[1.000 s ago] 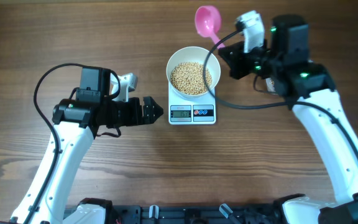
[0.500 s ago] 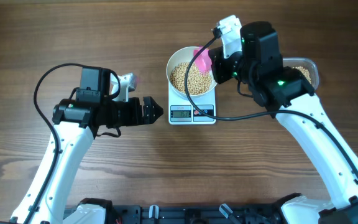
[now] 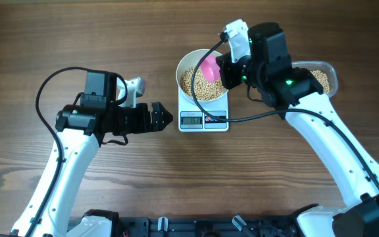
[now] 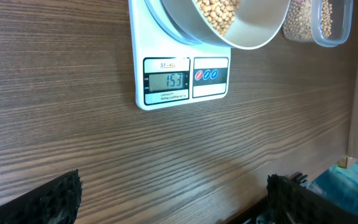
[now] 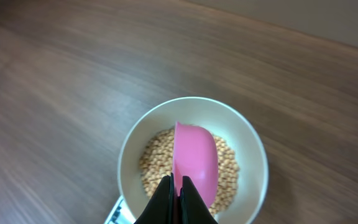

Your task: Scoop item into bowl and weigh 150g on scale

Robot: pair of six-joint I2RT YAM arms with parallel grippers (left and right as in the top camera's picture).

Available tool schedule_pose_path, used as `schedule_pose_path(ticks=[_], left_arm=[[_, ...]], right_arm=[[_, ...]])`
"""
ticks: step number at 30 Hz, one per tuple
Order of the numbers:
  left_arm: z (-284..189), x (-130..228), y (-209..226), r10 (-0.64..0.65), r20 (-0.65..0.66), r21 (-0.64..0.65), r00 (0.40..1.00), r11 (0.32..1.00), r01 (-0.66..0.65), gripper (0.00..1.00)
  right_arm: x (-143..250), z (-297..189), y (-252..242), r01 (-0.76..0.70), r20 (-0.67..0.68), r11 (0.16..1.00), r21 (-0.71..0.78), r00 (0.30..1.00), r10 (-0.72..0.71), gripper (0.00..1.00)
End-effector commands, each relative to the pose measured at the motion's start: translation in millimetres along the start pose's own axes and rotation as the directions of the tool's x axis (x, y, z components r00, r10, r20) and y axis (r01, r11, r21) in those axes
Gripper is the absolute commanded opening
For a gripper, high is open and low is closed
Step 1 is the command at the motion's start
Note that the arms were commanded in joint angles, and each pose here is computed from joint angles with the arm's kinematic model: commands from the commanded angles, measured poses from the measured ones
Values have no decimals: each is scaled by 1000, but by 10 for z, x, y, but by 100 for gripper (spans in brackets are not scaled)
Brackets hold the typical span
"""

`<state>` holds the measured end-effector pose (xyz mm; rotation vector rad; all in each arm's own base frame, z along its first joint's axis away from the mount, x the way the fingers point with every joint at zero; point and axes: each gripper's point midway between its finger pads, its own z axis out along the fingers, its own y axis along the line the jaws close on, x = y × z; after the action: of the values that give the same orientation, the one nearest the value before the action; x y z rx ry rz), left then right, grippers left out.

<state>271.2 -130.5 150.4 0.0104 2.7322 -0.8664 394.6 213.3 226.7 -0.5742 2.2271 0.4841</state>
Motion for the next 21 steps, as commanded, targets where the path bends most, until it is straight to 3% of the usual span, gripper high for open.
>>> schedule_pose_path(ticks=[1,6,13,21], left_arm=[[-44,-62,-77,15,17,18,1000,1000,-15,100],[-43,-61,-78,15,17,19,1000,1000,-15,100],[-43,-61,-78,15,17,19,1000,1000,-15,100],[-43,-61,-78,15,17,19,1000,1000,-15,100]], right_arm=[[43,137,114,-19,-28,997,-68,999,18,4],[132,315,12,11,-55,999,-34,998,-13,4],[43,404,-202,179,-28,981,75,984,-177,4],[145,478,-163,221,-65,974,57,974,-217,4]])
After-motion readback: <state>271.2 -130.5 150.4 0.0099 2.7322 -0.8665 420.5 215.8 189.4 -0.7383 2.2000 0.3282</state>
